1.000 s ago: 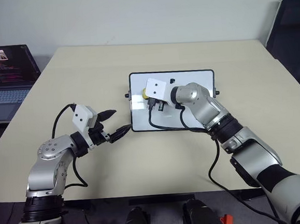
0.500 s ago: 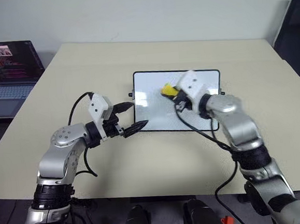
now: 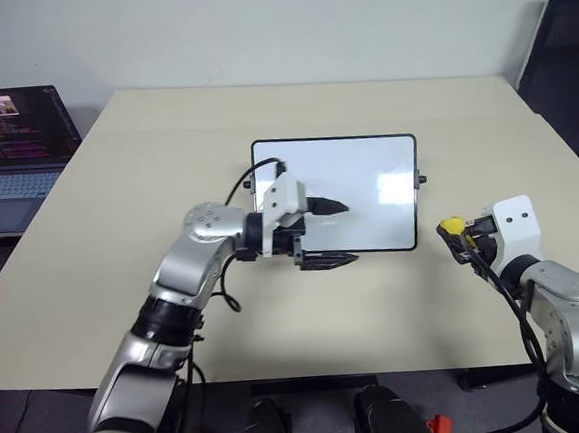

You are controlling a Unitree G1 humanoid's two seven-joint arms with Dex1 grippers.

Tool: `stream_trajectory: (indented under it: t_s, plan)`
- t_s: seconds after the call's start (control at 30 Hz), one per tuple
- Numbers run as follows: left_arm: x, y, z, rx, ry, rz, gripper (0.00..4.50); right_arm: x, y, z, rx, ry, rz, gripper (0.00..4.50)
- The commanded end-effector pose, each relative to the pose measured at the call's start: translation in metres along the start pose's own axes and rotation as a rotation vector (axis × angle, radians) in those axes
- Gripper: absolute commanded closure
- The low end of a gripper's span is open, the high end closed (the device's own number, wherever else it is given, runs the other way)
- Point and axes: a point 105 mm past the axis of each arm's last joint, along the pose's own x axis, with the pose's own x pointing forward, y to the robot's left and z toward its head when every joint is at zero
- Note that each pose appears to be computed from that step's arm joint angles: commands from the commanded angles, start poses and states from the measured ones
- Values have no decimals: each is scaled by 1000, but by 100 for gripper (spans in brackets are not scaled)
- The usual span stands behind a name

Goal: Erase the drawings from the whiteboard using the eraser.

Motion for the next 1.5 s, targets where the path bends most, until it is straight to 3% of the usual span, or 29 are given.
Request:
stream_trajectory:
  t_s: [0.03, 0.57, 0.73, 0.9, 1.03, 1.23, 1.33, 1.43, 1.5]
  plan:
    - [12, 0, 4, 51, 6, -81, 0, 12, -12, 1, 20, -21, -66, 349]
    - [36, -7, 1, 63, -10, -153, 0, 36, -57, -4, 135, -15, -216, 349]
    - [37, -7, 3, 47, -36, -132, 0, 35, -59, -7, 168, -12, -223, 196]
    - [33, -3, 3, 33, -38, -89, 0, 37, -57, -2, 181, -36, -214, 7]
    - [25, 2, 1, -2, -49, -27, 0, 33, -59, 6, 171, -76, -226, 1]
    - [-31, 32, -2, -125, -132, 364, 0, 12, -16, 47, 112, -304, -98, 1]
    - [-71, 26, -3, -220, -191, 571, 0, -2, 16, 43, 83, -363, -34, 1]
    - [-106, 18, -7, -278, -242, 829, 0, -9, 25, 28, 65, -400, -71, 1]
    - [-135, 5, -22, -320, -239, 1061, 0, -12, 31, 11, 30, -427, -111, 1]
